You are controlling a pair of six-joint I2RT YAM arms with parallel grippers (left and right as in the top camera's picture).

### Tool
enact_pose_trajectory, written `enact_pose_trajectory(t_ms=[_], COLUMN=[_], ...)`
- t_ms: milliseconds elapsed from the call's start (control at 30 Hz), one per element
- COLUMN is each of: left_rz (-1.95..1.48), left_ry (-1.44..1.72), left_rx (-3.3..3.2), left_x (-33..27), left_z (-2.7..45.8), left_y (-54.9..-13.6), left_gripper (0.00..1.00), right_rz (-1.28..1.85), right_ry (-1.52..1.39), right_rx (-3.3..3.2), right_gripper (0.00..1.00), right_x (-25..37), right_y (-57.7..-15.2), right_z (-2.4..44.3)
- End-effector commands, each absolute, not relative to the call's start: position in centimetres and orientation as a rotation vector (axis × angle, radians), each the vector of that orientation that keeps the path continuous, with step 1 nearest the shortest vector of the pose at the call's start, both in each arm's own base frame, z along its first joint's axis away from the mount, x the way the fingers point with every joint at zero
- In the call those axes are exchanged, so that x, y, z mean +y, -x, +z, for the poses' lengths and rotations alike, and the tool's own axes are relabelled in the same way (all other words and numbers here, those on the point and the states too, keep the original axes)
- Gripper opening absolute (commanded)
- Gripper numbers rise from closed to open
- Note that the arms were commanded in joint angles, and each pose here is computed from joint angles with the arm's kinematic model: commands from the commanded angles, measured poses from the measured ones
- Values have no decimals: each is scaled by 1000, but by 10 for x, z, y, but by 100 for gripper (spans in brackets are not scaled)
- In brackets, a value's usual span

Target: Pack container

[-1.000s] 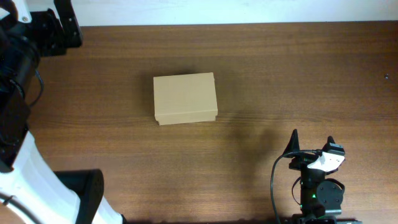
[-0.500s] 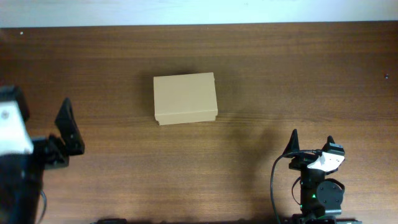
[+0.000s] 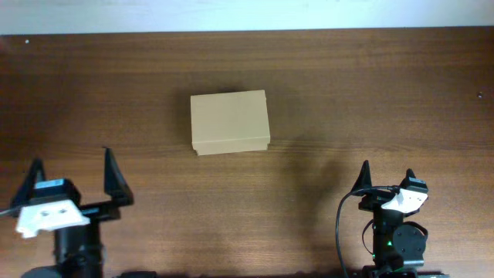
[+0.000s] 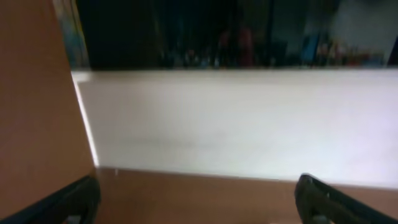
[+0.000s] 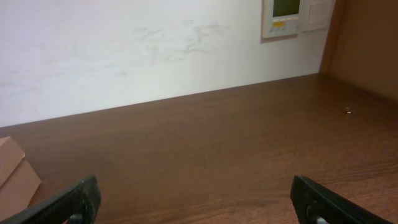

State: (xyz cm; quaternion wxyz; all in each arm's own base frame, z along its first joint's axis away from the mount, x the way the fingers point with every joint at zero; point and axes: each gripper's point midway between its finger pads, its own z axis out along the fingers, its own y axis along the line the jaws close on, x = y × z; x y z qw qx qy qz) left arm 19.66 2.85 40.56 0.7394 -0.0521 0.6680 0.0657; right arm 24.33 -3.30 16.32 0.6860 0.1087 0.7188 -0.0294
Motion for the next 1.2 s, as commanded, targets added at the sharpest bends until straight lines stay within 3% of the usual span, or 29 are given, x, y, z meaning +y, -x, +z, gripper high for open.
enact_pose_trajectory(t_ms=[0,433,1167], left_rz=[165,167,178], left_ry=[113,112,103], left_rx=[1465,1483,1630], left_x=[31,31,31], left_z=[367,243,161], left_y=[-204,-233,-243], left_gripper=[100,100,100], right_rz=[-72,-72,-72], right_ry=[-241,-241,-241], right_rx=[1611,1612,1611], right_gripper=[99,99,99], right_x=[-34,-34,-34], right_y=[-243,-243,-243], right_z=[161,160,161])
